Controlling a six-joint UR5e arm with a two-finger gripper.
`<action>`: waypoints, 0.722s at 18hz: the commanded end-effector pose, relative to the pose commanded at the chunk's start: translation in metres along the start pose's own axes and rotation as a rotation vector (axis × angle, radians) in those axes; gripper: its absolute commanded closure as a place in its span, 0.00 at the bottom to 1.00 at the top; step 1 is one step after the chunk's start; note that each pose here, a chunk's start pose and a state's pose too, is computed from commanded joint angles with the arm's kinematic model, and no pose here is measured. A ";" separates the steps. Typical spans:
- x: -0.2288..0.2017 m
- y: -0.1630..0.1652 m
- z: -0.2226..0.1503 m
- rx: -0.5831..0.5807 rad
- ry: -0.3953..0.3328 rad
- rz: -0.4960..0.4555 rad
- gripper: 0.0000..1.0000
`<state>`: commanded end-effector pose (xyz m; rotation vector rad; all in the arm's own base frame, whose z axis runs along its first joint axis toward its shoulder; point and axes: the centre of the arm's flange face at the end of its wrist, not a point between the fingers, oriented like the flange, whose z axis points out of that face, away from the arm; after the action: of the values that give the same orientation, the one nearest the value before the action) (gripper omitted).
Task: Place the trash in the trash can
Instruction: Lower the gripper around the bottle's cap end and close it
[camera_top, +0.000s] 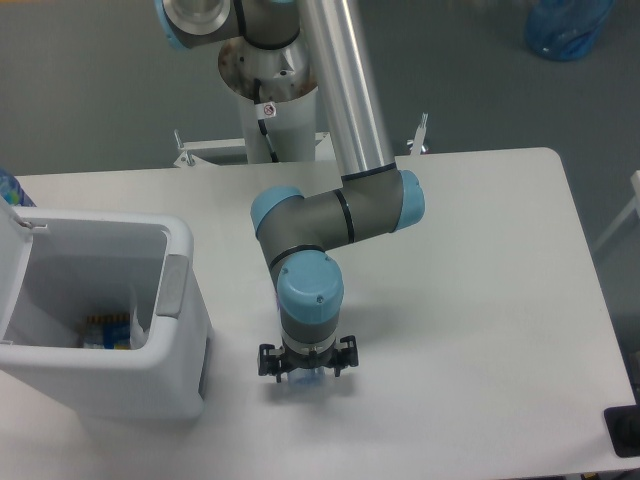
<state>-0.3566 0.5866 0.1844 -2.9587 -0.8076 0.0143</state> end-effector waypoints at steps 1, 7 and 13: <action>0.000 0.000 0.000 0.000 0.000 0.000 0.19; 0.000 0.002 0.002 -0.005 0.001 0.000 0.28; 0.000 0.002 0.001 -0.003 -0.001 0.001 0.36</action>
<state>-0.3551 0.5848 0.1834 -2.9626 -0.8063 0.0144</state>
